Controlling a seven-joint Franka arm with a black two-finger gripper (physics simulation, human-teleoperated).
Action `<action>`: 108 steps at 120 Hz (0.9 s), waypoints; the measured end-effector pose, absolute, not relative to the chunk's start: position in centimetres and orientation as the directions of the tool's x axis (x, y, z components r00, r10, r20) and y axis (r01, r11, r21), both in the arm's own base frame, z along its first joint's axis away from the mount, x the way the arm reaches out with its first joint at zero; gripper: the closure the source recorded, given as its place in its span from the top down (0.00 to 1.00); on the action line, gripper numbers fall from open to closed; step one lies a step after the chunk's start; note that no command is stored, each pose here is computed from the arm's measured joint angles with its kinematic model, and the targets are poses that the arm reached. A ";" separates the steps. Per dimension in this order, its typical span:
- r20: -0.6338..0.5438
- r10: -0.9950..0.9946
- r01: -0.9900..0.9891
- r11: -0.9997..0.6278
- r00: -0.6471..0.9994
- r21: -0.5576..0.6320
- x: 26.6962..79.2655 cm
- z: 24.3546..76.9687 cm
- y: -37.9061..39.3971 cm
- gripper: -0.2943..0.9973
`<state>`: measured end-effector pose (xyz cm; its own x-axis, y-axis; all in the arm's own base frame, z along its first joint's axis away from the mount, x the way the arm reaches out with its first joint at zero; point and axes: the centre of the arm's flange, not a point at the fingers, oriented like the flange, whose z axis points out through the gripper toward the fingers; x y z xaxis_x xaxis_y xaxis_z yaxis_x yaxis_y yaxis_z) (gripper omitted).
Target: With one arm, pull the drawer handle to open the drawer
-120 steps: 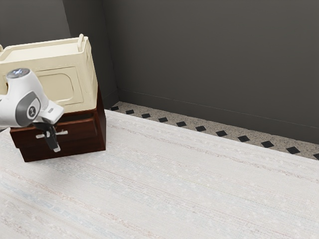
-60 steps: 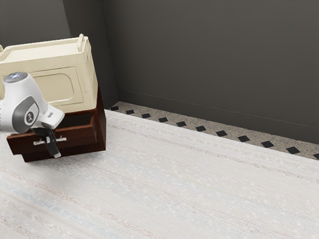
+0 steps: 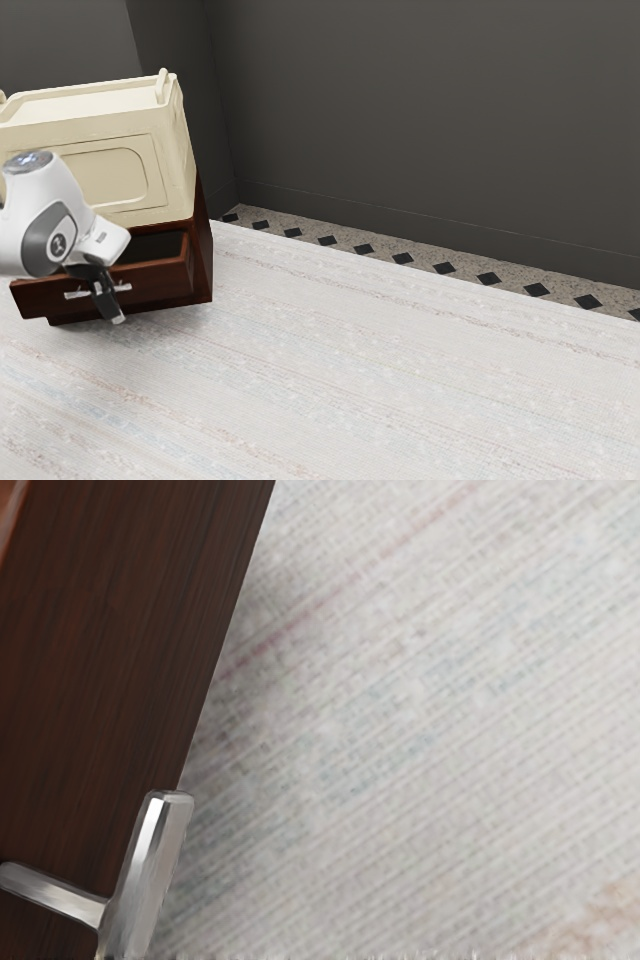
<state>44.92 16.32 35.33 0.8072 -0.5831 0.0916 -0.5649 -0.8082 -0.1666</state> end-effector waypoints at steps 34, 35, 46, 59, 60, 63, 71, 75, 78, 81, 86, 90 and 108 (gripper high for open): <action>0.093 -0.566 -0.550 -0.821 0.819 -0.152 43.9 34.7 16.0 0.77; 0.094 -0.565 -0.549 -0.822 0.820 -0.152 43.9 34.7 16.0 0.77; 0.100 -0.556 -0.541 -0.828 0.825 -0.147 43.7 34.6 16.0 0.77; 0.108 -0.545 -0.529 -0.836 0.832 -0.142 43.3 34.6 15.8 0.77; 0.108 -0.544 -0.529 -0.837 0.832 -0.141 43.2 34.5 15.8 0.77; 0.110 -0.541 -0.526 -0.839 0.834 -0.139 43.1 34.5 15.7 0.77; 0.114 -0.535 -0.520 -0.843 0.837 -0.134 42.9 34.4 15.5 0.78; 0.116 -0.532 -0.518 -0.845 0.839 -0.133 42.8 34.4 15.4 0.77; 0.118 -0.532 -0.517 -0.845 0.839 -0.132 42.8 34.4 15.3 0.77; 0.120 -0.531 -0.517 -0.846 0.839 -0.132 42.8 34.4 15.1 0.77; 0.122 -0.530 -0.516 -0.847 0.839 -0.131 42.8 34.5 15.0 0.77; 0.124 -0.529 -0.515 -0.848 0.840 -0.130 42.8 34.5 14.9 0.77; 0.129 -0.531 -0.516 -0.846 0.837 -0.133 42.6 34.7 14.3 0.77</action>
<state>42.57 14.28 34.73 0.8373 -0.5313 0.1290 -0.5164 -0.8460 -0.1326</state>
